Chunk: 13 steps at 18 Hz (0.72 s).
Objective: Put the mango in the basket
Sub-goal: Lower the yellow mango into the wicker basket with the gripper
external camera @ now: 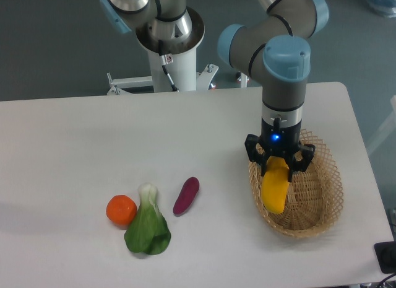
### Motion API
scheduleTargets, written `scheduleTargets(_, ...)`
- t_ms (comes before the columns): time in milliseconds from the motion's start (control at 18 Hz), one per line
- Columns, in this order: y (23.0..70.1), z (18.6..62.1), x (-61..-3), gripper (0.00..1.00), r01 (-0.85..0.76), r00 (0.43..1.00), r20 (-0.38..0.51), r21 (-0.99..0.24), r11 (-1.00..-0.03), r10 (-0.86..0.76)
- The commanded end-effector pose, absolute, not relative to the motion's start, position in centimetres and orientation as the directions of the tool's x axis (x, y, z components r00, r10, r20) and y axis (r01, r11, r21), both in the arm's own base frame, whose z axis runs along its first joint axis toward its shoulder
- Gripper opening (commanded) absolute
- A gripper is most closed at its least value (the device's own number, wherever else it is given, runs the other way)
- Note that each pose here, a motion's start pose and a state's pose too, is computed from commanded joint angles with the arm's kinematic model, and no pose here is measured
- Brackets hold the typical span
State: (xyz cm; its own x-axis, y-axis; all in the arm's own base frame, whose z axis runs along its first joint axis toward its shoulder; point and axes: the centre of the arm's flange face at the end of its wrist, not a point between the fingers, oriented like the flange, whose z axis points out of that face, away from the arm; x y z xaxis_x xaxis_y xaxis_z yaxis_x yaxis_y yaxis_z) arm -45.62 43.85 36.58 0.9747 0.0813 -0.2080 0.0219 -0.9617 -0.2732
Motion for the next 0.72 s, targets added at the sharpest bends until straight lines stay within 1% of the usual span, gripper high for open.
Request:
scheduleTargets(167,43.9,36.7,-45.7,0.61,0.02,0.974,-0.211,-0.274,-0.961,0.08)
scheduleTargets(333,43.1,35.8,-45.9,0.61,0.025,0.976,-0.201,-0.263,-0.965,0.08)
scheduleTargets(500,42.5,35.5,-46.3,0.61,-0.036,0.976,-0.216,-0.242,-0.969,0.018)
scheduleTargets(722,40.5,33.3,-47.5,0.61,-0.098,0.975,-0.215,-0.203,-0.974,-0.053)
